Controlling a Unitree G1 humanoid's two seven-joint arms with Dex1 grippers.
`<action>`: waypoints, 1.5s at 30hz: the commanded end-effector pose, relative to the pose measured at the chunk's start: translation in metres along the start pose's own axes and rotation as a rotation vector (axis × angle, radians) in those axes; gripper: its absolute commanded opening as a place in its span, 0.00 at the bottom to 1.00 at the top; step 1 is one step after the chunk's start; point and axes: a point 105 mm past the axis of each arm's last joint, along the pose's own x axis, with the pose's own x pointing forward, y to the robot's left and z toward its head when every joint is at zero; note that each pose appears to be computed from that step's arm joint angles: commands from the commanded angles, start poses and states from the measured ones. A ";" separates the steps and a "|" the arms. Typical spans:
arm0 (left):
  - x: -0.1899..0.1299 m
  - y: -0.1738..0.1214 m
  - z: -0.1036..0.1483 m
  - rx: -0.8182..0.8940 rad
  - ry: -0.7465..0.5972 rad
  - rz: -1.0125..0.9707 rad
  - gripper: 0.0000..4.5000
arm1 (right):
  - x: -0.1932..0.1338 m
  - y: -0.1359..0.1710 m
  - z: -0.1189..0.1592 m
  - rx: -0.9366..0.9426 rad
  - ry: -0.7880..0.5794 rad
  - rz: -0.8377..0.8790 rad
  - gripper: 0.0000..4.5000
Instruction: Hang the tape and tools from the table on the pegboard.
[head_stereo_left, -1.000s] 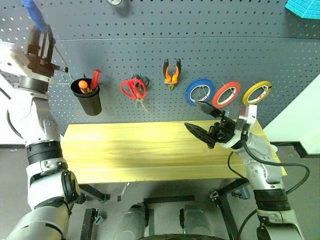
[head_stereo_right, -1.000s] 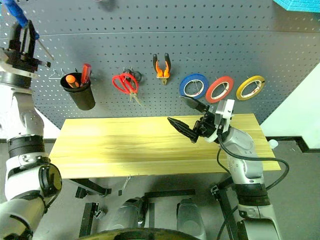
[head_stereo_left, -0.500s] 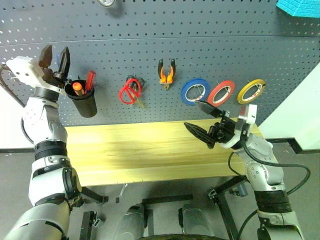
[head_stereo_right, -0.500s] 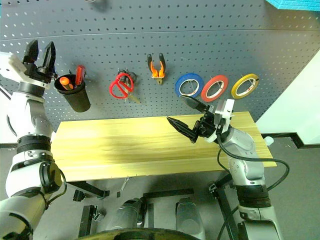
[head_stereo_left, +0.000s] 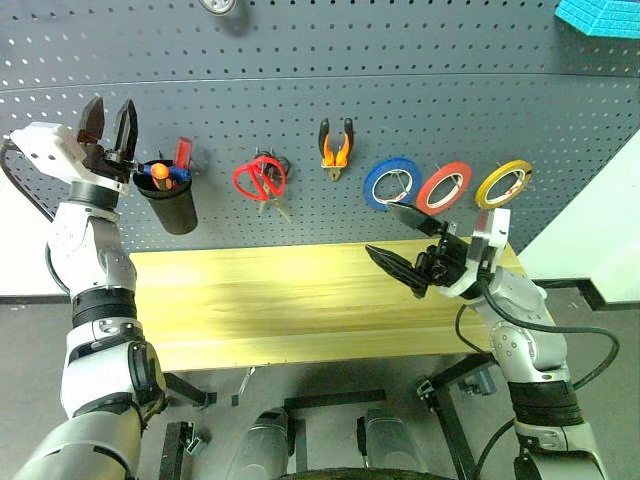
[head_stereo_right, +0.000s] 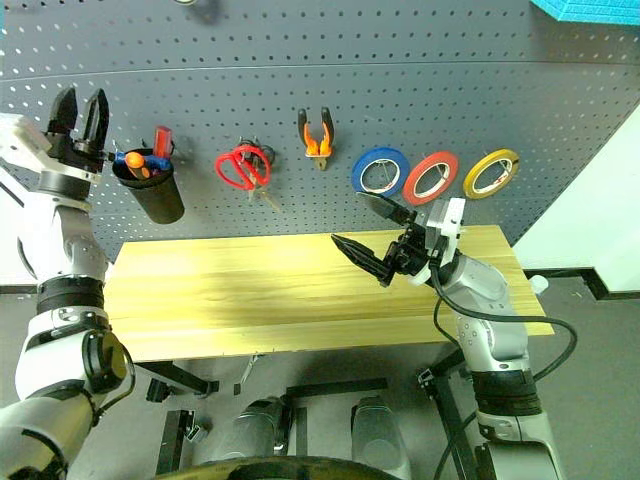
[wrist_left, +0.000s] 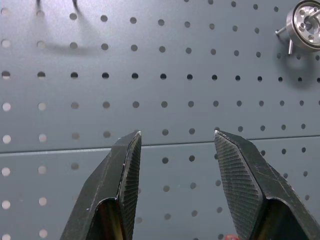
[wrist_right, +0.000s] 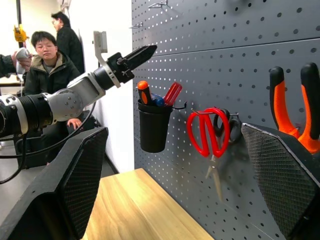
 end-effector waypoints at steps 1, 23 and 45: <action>0.010 0.002 0.032 0.024 -0.101 -0.011 0.53 | 0.003 0.005 0.011 -0.036 -0.025 0.020 1.00; -0.100 -0.042 0.034 -0.062 0.265 -0.452 0.99 | -0.032 -0.001 -0.012 -0.056 0.092 -0.046 1.00; -0.269 -0.059 -0.113 0.095 0.781 -0.257 0.99 | -0.181 -0.025 -0.109 -0.088 0.519 -0.387 1.00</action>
